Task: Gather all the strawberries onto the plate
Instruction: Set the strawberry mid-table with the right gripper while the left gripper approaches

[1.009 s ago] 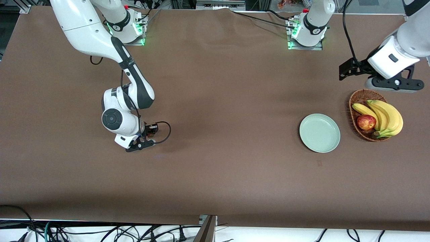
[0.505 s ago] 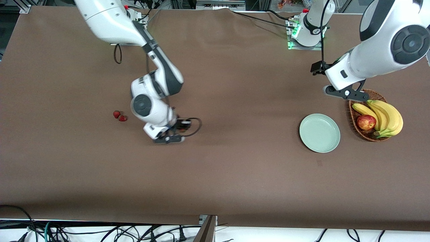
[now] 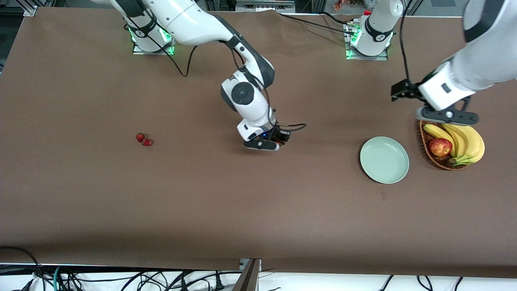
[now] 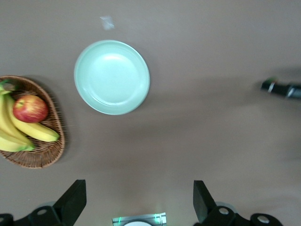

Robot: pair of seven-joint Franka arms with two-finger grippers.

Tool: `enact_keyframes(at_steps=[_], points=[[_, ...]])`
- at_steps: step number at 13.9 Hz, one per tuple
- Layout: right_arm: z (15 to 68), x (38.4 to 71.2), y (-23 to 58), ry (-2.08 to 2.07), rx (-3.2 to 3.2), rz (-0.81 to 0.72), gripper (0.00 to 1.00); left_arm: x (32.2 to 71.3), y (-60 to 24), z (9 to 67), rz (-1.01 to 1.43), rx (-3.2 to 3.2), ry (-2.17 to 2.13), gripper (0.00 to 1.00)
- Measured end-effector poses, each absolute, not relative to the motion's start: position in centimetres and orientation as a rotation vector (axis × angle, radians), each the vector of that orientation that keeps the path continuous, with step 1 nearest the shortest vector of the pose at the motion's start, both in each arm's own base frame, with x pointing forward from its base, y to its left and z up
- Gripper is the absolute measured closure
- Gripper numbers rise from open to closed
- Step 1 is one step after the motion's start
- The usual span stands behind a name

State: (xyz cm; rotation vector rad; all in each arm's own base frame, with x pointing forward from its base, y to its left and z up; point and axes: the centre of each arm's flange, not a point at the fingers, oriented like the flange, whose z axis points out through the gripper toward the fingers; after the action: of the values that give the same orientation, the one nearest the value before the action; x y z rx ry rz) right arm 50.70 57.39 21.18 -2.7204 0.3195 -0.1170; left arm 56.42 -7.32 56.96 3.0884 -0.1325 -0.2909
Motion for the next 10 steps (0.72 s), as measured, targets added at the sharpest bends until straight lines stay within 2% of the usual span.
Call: enact_keyframes(at_steps=[3, 7, 8, 10], points=[[18.4, 48.0, 61.1, 0.328, -2.657, -0.154, 0.67, 57.1, -6.0, 56.5, -0.286, 3.125, -0.113, 0.0], [17.3, 46.7, 63.5, 0.298, -2.633, -0.161, 0.67, 58.2, -6.0, 53.9, -0.34, 3.136, -0.127, 0.0], [17.4, 46.5, 63.7, 0.292, -2.631, -0.162, 0.63, 58.5, -5.9, 53.3, -0.354, 3.133, -0.126, 0.0], [17.8, 46.8, 63.8, 0.29, -2.627, -0.174, 0.41, 59.0, -5.8, 52.3, -0.357, 3.128, -0.123, 0.0]])
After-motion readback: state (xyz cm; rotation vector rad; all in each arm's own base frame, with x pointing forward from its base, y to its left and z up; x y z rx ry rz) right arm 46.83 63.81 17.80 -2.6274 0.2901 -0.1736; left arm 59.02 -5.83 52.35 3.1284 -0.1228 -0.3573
